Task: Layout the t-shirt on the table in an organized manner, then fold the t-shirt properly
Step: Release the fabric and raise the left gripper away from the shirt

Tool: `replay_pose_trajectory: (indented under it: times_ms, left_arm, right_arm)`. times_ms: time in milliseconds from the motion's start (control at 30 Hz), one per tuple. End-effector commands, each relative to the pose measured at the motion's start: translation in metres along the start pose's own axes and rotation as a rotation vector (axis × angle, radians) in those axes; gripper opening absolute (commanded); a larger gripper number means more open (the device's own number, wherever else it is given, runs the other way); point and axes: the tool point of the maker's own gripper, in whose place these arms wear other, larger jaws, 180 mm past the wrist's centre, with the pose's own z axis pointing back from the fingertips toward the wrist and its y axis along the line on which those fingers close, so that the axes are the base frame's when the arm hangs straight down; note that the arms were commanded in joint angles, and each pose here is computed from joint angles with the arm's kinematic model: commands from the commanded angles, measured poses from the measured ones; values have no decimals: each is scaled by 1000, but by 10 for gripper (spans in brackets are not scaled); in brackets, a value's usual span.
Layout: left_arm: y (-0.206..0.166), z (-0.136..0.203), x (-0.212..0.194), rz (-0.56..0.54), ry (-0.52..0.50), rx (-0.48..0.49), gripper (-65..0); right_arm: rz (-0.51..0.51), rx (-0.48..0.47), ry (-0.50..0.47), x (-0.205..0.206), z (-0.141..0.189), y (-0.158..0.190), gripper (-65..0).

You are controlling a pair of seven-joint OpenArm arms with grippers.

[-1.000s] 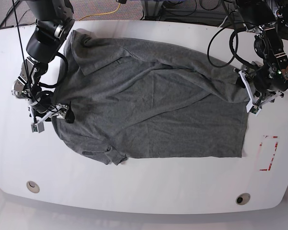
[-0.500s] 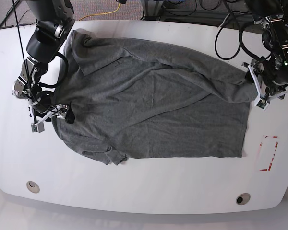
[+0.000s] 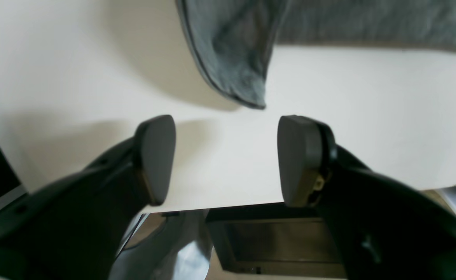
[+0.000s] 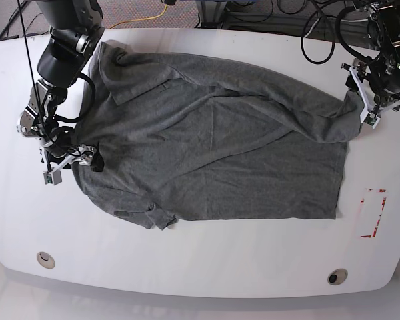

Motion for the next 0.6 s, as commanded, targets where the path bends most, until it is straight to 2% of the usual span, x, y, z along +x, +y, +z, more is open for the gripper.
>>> replay_pose_trajectory:
  times_ms: [0, 167, 567]
  left_arm:
    - [1, 3, 9, -6, -51, 9, -257]
    - [-1, -1, 12, 5, -77, -4, -256]
    - [3, -31, 11, 95, -49, -72, -253]
  right_arm:
    - [10, -21, 90, -17, 0, -4, -29]
    - [9, -21, 92, -18, 0, -4, -29]
    - [8, -20, 93, -18, 0, -4, -29]
